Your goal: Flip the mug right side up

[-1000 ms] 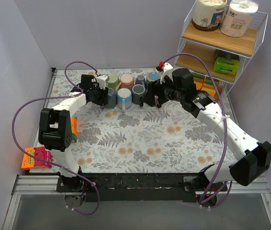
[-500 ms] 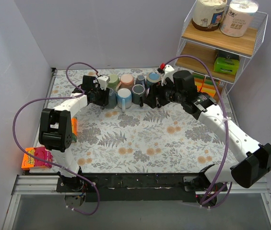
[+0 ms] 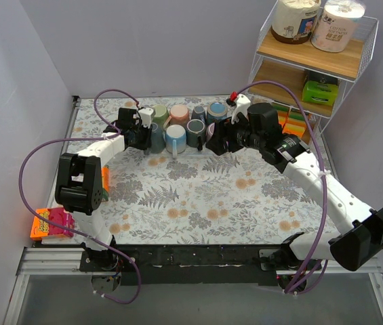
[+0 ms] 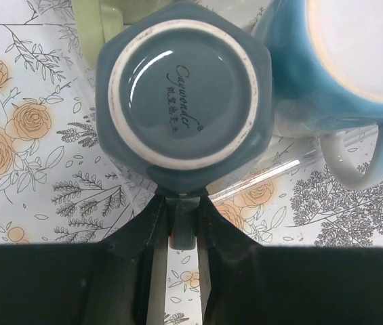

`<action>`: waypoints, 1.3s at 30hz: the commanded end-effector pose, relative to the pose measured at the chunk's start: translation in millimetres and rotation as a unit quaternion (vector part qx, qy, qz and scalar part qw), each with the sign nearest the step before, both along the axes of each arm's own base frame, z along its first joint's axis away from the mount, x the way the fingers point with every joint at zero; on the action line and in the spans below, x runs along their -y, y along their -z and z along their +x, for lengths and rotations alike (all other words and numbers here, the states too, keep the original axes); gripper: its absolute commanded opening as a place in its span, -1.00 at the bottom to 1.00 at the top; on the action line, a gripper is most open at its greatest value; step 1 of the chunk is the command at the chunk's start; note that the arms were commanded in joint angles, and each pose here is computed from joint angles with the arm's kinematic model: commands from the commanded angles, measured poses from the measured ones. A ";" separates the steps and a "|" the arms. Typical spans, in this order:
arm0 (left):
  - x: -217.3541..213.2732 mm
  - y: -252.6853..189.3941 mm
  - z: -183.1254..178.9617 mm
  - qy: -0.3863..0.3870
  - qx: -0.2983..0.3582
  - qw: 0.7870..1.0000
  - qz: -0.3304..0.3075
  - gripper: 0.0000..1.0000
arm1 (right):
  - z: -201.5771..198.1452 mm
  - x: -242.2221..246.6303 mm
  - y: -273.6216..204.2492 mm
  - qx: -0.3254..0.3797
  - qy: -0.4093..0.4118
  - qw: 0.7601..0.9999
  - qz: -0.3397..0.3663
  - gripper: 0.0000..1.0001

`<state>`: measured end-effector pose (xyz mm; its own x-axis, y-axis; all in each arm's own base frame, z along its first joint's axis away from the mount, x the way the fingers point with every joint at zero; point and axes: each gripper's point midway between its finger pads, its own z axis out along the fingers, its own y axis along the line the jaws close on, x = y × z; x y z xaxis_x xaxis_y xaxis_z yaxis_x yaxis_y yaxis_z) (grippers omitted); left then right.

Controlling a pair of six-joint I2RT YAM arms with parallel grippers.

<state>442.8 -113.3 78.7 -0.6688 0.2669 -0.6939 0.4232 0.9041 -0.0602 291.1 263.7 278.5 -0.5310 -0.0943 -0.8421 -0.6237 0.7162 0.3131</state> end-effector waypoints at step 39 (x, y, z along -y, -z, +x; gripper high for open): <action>48.1 -377.6 -143.3 -0.028 0.230 0.834 -0.501 -1.00 | -38.6 -83.0 -101.3 0.000 -0.201 0.928 0.314 0.83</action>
<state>327.2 -149.5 387.7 -0.3283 -0.5127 -0.7934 0.4152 0.6761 -0.6087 266.0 331.9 316.8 -0.6145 0.1441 -0.7756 -0.7158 0.3115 0.6250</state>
